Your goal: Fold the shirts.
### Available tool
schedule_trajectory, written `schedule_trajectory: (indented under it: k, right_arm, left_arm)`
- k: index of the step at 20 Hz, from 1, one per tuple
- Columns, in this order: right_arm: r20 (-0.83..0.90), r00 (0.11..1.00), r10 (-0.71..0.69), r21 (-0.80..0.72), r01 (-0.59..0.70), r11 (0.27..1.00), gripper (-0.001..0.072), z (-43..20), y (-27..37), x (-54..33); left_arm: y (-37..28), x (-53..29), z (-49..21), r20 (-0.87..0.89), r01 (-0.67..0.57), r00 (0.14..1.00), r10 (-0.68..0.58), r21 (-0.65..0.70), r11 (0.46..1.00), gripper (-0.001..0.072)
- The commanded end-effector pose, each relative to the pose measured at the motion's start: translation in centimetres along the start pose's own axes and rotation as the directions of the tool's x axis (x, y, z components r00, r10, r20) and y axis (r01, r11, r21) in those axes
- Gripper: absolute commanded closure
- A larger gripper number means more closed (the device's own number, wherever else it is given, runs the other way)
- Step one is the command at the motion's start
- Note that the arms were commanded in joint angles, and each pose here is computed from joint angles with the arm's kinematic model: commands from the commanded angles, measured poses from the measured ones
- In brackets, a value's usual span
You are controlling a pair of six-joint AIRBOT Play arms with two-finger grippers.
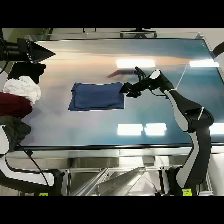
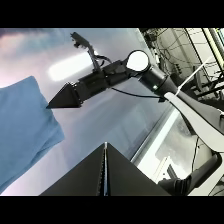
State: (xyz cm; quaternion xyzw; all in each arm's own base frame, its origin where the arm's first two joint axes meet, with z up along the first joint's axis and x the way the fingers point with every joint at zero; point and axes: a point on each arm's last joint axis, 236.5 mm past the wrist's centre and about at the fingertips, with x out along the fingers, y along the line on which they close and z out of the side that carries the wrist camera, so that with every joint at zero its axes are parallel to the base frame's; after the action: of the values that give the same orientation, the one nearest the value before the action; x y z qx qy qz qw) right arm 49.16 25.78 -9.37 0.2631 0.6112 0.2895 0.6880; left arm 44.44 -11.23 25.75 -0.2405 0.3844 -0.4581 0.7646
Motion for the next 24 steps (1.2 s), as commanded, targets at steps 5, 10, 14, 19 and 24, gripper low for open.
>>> schedule_trajectory:
  k: [5, 10, 14, 19, 24]
  right_arm:
    - [0.011, 0.994, 0.107, -0.051, -0.106, 0.993, 0.0593, -0.3, 3.7, 3.4]
    - [0.179, 0.976, 0.123, -0.125, -0.101, 0.987, 0.0698, 4.7, 7.0, -3.6]
    - [0.382, 0.924, 0.027, 0.010, -0.034, 0.999, 0.0699, 9.3, 2.8, -15.5]
    - [0.507, 0.804, -0.310, 0.302, 0.171, 0.938, 0.0700, 8.1, -10.7, -32.4]
    - [0.550, 0.631, -0.547, 0.591, 0.169, 0.789, 0.0700, -0.9, -21.6, -46.3]
  left_arm:
    - [0.1, -0.1, 0.0, 0.001, -0.002, 1.000, 0.002, -0.001, 1.000, 0.0706]
    - [0.1, -0.1, 0.0, 0.001, -0.002, 1.000, 0.002, -0.001, 1.000, 0.0706]
    - [0.1, -0.1, 0.0, 0.002, -0.002, 1.000, 0.002, -0.001, 1.000, 0.0706]
    - [0.1, -0.1, 0.0, 0.001, -0.002, 1.000, 0.002, -0.002, 1.000, 0.0706]
    - [0.1, 0.0, 0.0, 0.003, -0.002, 1.000, 0.002, -0.002, 1.000, 0.0706]
